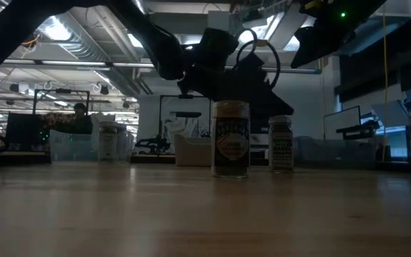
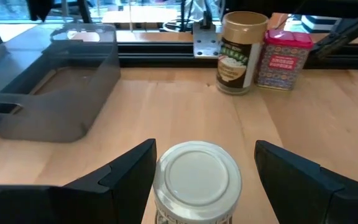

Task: Sort spices by type
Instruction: Put the white seasoning bottle into the transparent bin

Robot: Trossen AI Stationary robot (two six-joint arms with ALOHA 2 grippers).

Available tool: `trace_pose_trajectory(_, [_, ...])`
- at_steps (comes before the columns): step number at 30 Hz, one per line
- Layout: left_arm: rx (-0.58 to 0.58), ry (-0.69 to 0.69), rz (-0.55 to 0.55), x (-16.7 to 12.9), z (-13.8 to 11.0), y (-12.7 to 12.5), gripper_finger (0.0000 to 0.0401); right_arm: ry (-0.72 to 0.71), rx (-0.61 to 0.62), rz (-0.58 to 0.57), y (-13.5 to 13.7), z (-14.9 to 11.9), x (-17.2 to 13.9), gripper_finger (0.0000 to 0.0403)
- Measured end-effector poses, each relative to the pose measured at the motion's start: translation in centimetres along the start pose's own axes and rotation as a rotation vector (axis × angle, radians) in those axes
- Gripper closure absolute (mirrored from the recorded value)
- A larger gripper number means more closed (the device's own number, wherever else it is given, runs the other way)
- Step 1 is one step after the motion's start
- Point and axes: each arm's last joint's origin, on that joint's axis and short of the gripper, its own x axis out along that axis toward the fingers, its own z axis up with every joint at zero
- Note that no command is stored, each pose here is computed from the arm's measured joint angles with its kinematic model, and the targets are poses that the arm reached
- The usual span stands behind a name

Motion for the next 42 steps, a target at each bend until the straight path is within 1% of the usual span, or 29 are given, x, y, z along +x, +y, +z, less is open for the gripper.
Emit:
trace_pose_trajectory(2, [0.001, -0.009, 0.004, 0.0, 0.0, 0.0, 0.0136, 0.0, 0.0, 0.0, 0.0, 0.0, 0.0, 0.0134])
trace_pose_trajectory(6, [0.026, -0.006, 0.052, 0.0, 0.0, 0.2, 0.0136, 0.001, 0.001, 0.004, 0.0, 0.0, 0.0, 0.0134])
trace_pose_trajectory(10, [0.027, -0.005, 0.065, 0.0, -0.1, 0.4, 0.0136, 0.01, 0.002, 0.033, 0.1, 0.0, 0.0, 0.0134])
trace_pose_trajectory(17, [0.044, 0.064, 0.058, 0.0, -0.7, 0.3, 0.0136, 0.013, 0.005, 0.05, 0.2, 0.0, 0.0, 0.0134])
trace_pose_trajectory(21, [0.05, 0.066, 0.06, 0.0, -0.7, 0.3, 0.0136, 0.013, 0.006, 0.051, 0.2, 0.0, 0.0, 0.0134])
trace_pose_trajectory(25, [0.083, 0.049, 0.002, 0.2, -0.9, 0.2, 0.0136, 0.012, 0.007, 0.051, 0.2, 0.0, 0.0, 0.0134])
trace_pose_trajectory(30, [0.109, 0.044, -0.003, 0.6, -1.4, 0.2, 0.0138, 0.008, 0.013, 0.053, 0.2, 0.1, 0.0, 0.0134])
trace_pose_trajectory(33, [0.114, 0.03, -0.001, 0.6, -1.3, 0.2, 0.0153, 0.01, 0.01, 0.052, 0.3, 0.0, 0.1, 0.0134])
trace_pose_trajectory(39, [0.123, 0.025, -0.003, 0.6, -1.2, 0.3, 0.0205, 0.014, 0.0, 0.049, 0.6, 0.0, 0.3, 0.0134])
trace_pose_trajectory(42, [0.131, 0.032, -0.004, 0.6, -1.3, 0.3, 0.0209, 0.017, -0.006, 0.046, 0.7, 0.0, 0.4, 0.0134])
